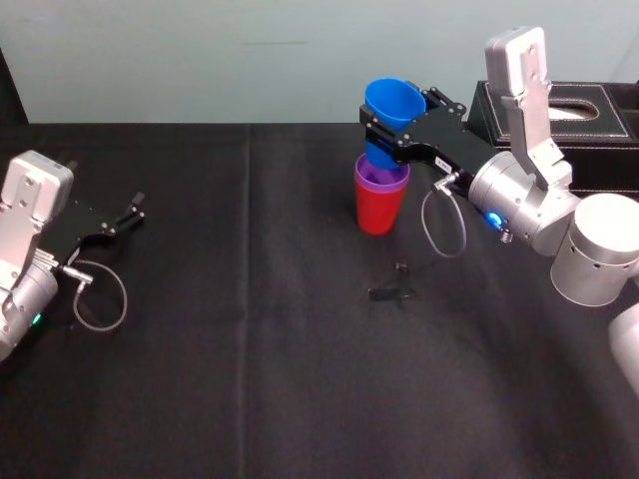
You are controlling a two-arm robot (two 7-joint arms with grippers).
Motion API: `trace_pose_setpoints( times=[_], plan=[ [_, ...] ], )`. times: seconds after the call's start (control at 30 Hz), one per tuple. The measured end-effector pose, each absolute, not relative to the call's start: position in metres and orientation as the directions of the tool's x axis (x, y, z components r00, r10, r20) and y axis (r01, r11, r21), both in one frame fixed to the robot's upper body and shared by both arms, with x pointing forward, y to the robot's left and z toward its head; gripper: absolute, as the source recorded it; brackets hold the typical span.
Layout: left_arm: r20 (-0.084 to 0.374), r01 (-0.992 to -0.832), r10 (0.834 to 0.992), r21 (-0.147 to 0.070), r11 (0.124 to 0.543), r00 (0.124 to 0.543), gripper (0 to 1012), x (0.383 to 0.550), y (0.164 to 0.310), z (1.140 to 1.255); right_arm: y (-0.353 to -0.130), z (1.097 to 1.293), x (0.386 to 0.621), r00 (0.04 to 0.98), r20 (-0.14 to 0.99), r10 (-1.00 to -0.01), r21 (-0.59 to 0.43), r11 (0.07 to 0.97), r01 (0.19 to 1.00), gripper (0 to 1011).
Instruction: Stack the three plastic cups sequentially using one hand.
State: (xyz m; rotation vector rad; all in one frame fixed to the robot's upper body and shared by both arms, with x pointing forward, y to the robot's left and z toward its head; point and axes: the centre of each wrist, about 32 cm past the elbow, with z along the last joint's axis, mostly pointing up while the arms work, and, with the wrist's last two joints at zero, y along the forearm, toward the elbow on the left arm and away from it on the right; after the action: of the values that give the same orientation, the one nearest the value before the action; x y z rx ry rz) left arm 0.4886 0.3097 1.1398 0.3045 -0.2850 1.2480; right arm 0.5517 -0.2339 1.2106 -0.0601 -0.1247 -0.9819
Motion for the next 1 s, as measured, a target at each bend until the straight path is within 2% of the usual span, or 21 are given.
trace_pose_setpoints(
  times=[1.0],
  plan=[
    [0.374, -0.955, 0.880, 0.070, 0.287, 0.292, 1005, 0.489, 0.310, 1.140, -0.233, 1.186, 0.563, 0.543, 0.126, -0.830, -0.049, 0.542, 0.839, 722]
  ],
)
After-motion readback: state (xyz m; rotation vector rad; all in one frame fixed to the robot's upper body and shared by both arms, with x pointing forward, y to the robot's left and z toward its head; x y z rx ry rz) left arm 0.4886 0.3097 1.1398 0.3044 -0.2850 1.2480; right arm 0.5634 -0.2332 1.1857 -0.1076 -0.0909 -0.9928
